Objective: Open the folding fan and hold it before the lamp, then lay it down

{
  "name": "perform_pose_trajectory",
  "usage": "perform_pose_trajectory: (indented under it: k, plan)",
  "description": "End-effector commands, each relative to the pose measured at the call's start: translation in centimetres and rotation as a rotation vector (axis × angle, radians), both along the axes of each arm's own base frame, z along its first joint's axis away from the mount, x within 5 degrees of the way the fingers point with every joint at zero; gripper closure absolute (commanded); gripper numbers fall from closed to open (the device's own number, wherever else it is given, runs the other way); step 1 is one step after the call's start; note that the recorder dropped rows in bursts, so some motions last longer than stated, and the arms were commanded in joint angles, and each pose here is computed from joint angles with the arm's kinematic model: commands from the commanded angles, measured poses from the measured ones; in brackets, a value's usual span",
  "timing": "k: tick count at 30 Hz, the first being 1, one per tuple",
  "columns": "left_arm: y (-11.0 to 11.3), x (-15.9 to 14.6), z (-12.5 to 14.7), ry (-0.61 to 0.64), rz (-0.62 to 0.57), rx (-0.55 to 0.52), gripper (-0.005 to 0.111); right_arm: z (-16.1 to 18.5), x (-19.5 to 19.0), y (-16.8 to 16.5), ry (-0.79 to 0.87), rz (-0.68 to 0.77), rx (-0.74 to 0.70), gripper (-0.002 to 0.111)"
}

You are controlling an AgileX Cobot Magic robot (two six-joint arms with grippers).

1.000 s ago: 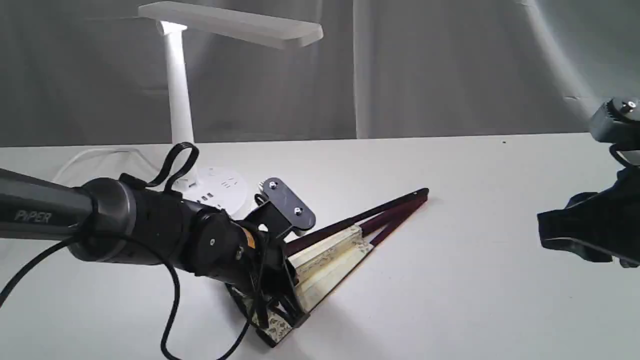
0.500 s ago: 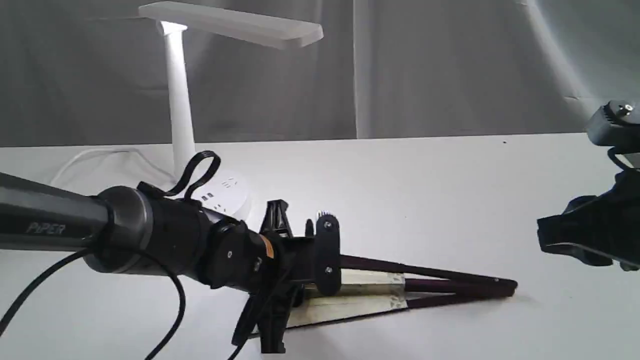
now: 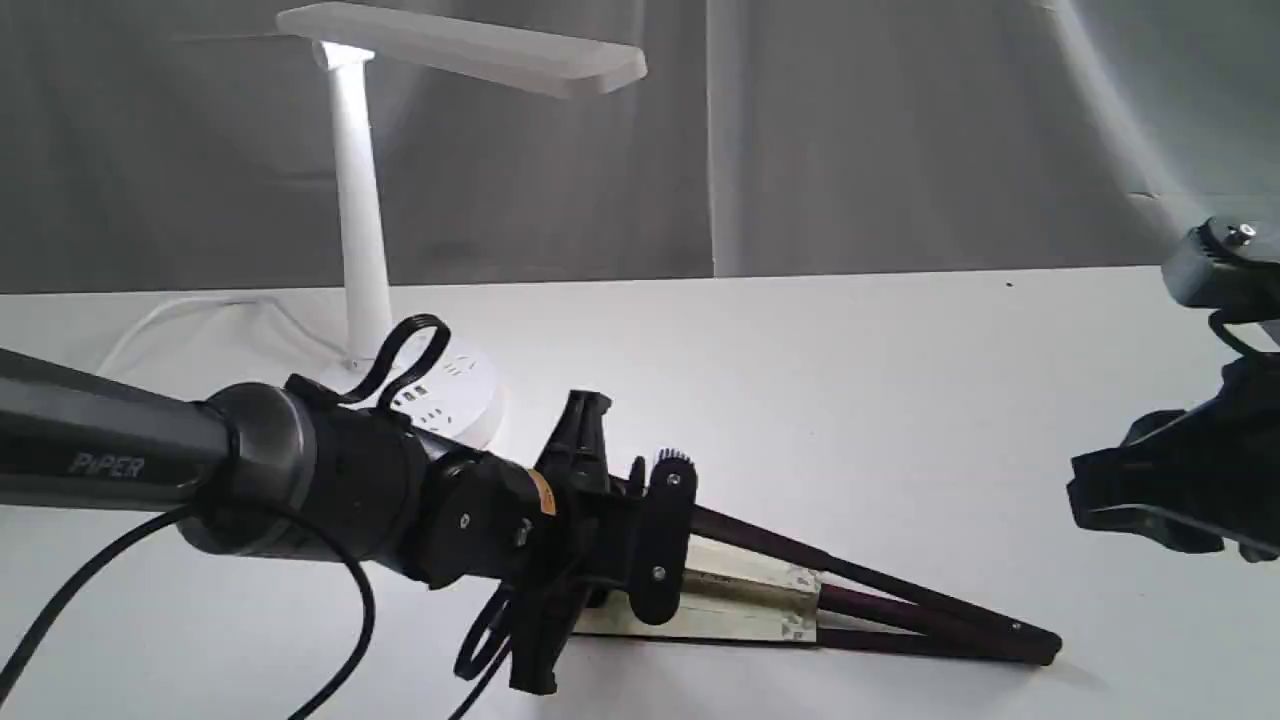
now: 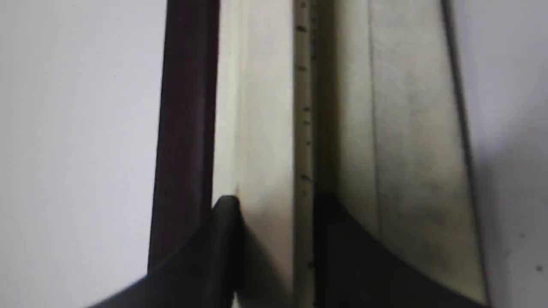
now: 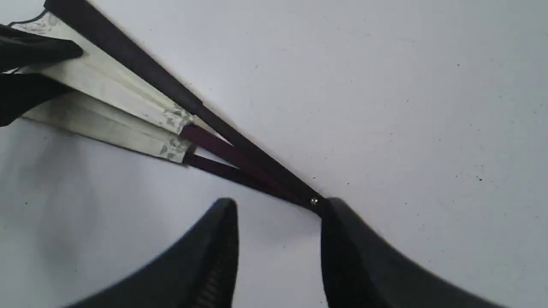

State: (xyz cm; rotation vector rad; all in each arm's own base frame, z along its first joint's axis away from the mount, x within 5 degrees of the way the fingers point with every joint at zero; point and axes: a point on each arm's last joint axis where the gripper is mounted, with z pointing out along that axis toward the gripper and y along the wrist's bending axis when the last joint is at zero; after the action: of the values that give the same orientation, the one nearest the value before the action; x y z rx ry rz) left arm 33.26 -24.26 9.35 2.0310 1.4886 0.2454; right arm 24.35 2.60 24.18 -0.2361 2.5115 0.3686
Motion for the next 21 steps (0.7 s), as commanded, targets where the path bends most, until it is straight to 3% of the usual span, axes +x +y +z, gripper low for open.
perform_pose_trajectory:
  k: [1, 7, 13, 18, 21]
  plan:
    - [-0.2, 0.1, 0.1, -0.047, -0.013, -0.016, 0.105, 0.2, 0.0, 0.1, -0.001, 0.012, 0.000, 0.075]
    - [-0.4, 0.7, 0.6, -0.091, 0.074, -0.106, 0.088, 0.2, 0.0, 0.1, -0.001, 0.012, 0.000, 0.075]
    - [-0.4, 0.5, 0.5, -0.069, 0.081, -0.102, 0.064, 0.2, 0.0, 0.1, -0.003, 0.011, -0.001, 0.075]
    - [-0.3, 0.2, 0.9, -0.034, 0.085, -0.097, 0.056, 0.2, 0.1, 0.1, -0.012, 0.005, -0.003, 0.075]
    - [-0.3, 0.3, 2.5, -0.035, 0.143, -0.158, 0.056, 0.2, 0.1, 0.1, -0.014, 0.002, -0.001, 0.075]
